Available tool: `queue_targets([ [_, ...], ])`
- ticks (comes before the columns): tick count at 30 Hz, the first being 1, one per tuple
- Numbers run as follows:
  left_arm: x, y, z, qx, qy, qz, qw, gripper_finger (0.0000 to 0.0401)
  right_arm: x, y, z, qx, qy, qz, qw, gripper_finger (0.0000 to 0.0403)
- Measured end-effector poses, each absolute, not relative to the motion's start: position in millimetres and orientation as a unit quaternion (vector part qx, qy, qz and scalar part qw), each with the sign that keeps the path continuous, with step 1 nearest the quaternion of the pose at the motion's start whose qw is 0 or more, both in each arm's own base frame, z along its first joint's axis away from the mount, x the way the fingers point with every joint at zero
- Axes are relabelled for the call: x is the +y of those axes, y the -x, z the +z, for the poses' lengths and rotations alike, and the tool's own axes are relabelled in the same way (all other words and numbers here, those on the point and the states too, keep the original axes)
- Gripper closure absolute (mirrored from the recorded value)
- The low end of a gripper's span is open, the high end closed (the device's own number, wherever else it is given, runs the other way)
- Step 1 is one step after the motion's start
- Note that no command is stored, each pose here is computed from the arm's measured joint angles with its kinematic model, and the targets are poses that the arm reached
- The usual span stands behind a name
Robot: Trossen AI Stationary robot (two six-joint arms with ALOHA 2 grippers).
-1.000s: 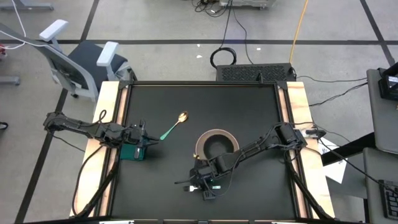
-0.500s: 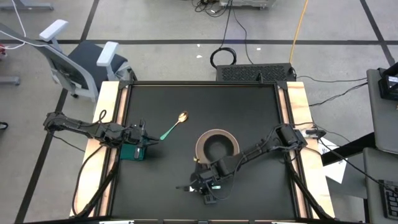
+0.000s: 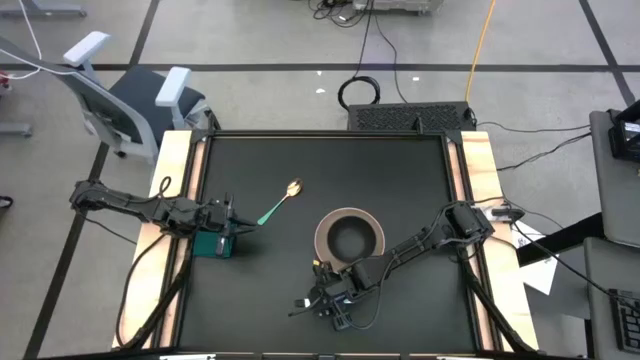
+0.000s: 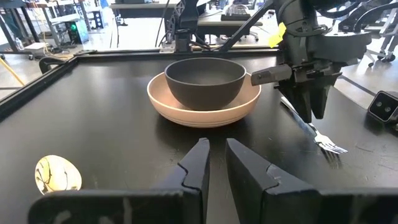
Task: Set table place
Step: Put the fork to the right of the plate
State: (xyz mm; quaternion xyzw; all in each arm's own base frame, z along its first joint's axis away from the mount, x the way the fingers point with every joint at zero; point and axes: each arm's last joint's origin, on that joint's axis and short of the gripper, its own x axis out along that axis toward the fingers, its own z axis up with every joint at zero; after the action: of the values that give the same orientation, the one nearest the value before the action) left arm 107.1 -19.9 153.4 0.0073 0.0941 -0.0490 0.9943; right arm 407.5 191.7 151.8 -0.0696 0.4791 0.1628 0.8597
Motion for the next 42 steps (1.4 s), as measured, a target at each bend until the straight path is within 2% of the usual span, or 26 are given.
queue_targets([
  [12, -19.9, -107.1, 153.4, 0.094, -0.007, -0.049, 0.994, 0.0343, 192.9, -410.4, 154.1, 0.466, 0.045, 0.154, 0.87, 0.0287],
  [22, -19.9, -107.1, 153.4, 0.094, -0.007, -0.049, 0.994, 0.0343, 185.3, -409.3, 151.3, 0.499, -0.001, 0.14, 0.855, 0.0286],
  [28, -19.9, -107.1, 153.3, 0.094, -0.01, -0.049, 0.994, 0.0343, 184.3, -408.6, 150.6, 0.506, -0.011, 0.133, 0.852, 0.0275],
  [36, -19.9, -107.1, 153.3, 0.094, -0.01, -0.049, 0.994, 0.0343, 183.3, -415.4, 130.5, 0.514, -0.027, 0.13, 0.847, 0.0253],
  [42, -19.9, -107.1, 153.3, 0.094, -0.01, -0.049, 0.994, 0.0343, 182.8, -415.5, 129.7, 0.516, -0.027, 0.13, 0.846, 0.0251],
])
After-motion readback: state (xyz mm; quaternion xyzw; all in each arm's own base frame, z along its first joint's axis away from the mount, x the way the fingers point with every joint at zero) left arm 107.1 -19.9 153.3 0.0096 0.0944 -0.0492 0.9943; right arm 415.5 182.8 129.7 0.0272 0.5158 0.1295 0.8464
